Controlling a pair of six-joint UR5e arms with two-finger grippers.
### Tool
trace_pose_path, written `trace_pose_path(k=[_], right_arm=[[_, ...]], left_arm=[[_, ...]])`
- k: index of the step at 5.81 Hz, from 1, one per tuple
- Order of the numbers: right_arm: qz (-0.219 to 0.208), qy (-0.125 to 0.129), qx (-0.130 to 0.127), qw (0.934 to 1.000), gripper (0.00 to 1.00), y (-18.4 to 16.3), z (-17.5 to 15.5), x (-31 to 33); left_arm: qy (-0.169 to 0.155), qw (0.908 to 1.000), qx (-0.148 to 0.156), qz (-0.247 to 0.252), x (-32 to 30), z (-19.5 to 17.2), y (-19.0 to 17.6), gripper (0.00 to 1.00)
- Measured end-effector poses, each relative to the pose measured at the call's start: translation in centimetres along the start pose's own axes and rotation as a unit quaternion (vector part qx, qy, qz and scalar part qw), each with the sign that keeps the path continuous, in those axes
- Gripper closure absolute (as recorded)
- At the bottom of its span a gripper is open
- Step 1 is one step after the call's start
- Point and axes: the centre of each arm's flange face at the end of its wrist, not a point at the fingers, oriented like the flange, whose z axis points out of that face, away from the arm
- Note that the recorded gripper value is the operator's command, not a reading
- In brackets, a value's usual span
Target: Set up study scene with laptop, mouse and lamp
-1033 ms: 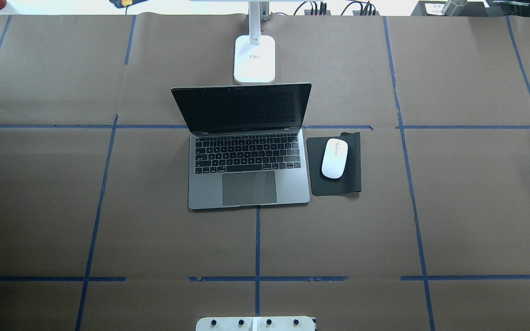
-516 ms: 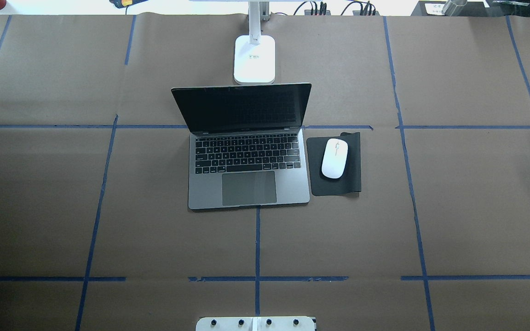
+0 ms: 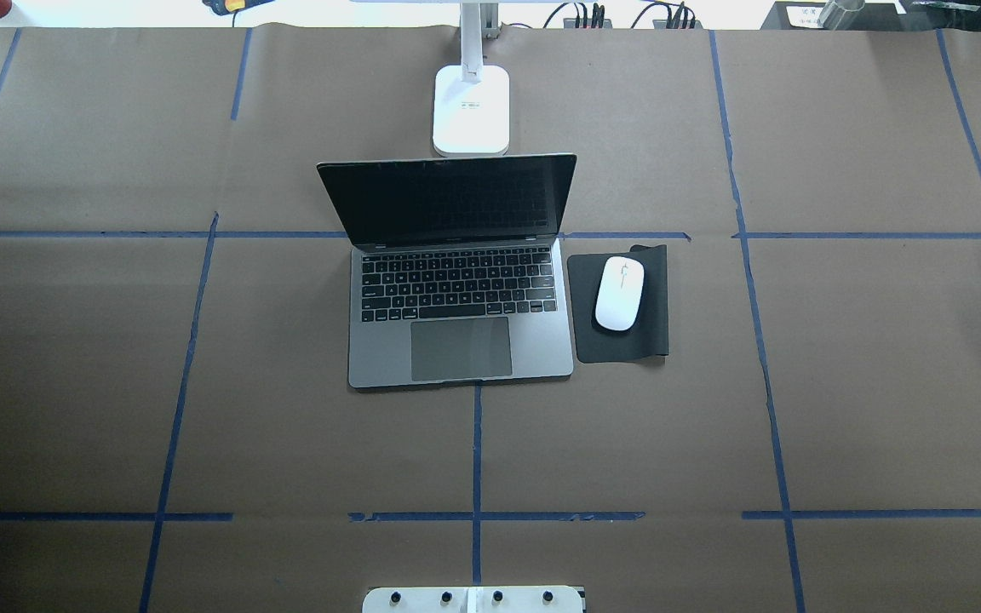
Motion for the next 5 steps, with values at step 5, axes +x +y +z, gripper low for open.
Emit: trace_pose_path(k=[5], right_arm=[[0.040,0.003,-0.021,0.9990,0.00,0.4,-3.9,-2.4]], left_arm=[[-0.001,1.0000,0.003,0.004,0.2,-0.3,0.0,0.00]])
